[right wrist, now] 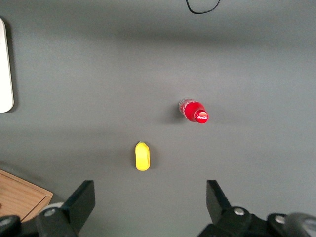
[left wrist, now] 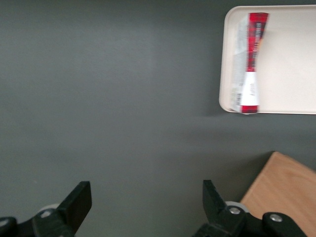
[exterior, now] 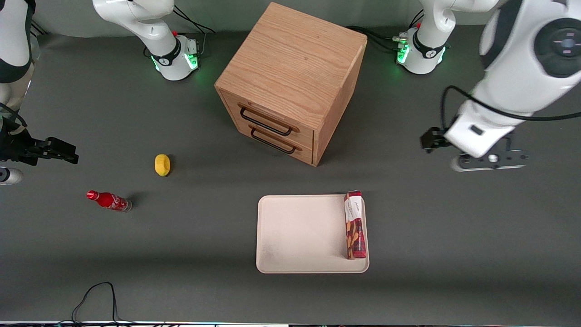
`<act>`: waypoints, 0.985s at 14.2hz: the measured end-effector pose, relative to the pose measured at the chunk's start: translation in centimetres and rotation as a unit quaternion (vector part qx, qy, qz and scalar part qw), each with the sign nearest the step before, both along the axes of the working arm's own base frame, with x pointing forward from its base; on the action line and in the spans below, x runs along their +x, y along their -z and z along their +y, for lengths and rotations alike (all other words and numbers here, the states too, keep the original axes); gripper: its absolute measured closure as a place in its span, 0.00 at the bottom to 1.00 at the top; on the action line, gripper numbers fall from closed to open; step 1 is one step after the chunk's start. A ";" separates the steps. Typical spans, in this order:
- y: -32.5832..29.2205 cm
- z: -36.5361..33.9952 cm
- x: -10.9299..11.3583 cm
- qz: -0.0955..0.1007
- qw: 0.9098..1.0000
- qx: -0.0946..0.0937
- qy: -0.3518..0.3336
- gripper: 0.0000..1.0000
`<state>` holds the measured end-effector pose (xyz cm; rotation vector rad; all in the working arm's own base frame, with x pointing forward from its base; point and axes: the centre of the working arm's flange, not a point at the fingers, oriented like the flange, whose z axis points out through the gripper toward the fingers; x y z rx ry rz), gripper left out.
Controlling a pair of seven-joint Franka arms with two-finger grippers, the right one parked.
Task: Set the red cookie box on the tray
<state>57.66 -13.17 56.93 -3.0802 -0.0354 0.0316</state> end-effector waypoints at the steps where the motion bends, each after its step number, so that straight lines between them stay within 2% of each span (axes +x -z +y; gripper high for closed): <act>1: 0.8 4.2 -1.0 -0.003 1.000 -0.003 0.009 0.00; 4: 1.8 8.5 -2.9 0.011 1.000 -0.002 -0.003 0.00; 6: 2.0 10.2 -3.2 0.013 1.000 -0.003 -0.015 0.00; 14: -0.8 10.5 -3.2 -0.019 1.000 -0.009 -0.016 0.00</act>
